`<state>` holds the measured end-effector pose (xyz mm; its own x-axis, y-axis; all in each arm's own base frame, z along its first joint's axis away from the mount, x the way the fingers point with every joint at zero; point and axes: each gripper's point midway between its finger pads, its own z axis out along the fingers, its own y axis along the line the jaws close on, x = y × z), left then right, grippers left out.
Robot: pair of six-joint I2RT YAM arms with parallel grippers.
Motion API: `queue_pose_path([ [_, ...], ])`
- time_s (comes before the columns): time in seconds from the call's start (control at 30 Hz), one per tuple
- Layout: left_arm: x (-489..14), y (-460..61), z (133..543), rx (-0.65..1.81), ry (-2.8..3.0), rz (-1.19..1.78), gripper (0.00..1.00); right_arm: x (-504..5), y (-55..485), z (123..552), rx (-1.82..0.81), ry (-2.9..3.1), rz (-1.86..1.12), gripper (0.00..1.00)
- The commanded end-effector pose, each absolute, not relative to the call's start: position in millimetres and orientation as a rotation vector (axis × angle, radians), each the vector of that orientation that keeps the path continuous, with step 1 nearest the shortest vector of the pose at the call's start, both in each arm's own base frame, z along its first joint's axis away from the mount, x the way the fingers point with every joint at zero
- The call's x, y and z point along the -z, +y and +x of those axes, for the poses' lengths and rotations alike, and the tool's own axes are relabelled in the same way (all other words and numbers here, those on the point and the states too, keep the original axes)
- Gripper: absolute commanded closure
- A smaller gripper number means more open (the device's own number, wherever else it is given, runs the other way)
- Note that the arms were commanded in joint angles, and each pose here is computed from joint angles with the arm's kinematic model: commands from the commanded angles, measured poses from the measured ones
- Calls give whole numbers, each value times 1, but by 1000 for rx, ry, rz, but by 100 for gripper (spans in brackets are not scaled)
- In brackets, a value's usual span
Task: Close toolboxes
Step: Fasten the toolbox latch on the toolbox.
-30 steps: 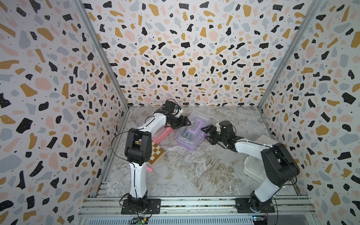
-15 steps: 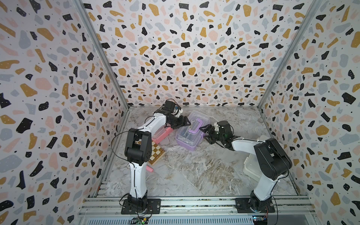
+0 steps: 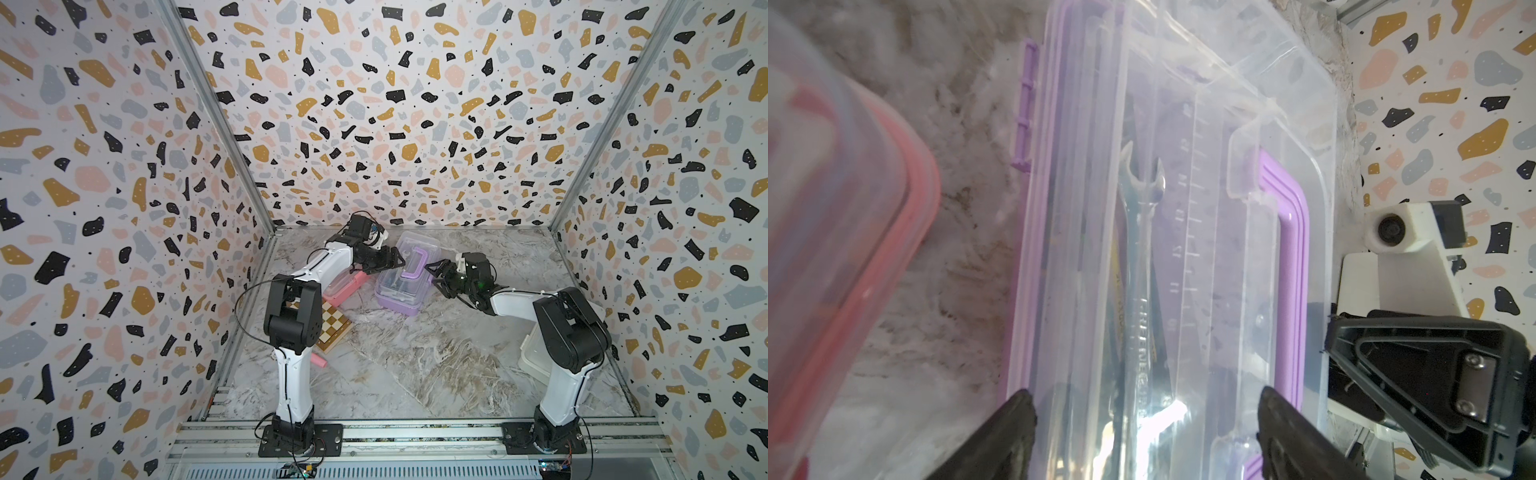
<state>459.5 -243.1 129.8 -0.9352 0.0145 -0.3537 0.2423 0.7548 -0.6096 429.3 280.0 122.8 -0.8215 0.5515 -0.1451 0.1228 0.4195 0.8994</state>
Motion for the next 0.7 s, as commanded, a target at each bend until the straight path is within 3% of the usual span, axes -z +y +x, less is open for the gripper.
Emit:
queue_pose_path([
  [0.0,-131,-269,419,1106,2765,222,16,-139,266,415,-1243,2348,457,27],
  [0.3,-199,-283,429,1232,2612,253,14,-160,174,398,-698,2526,346,24],
  [0.5,-227,-285,420,1252,2534,282,7,-173,76,366,-296,2561,578,20],
  [0.53,-233,-283,418,1241,2520,288,2,-173,63,359,-263,2562,620,19],
  [0.67,-251,-275,409,1197,2479,312,1,-171,0,320,-41,2563,813,15],
])
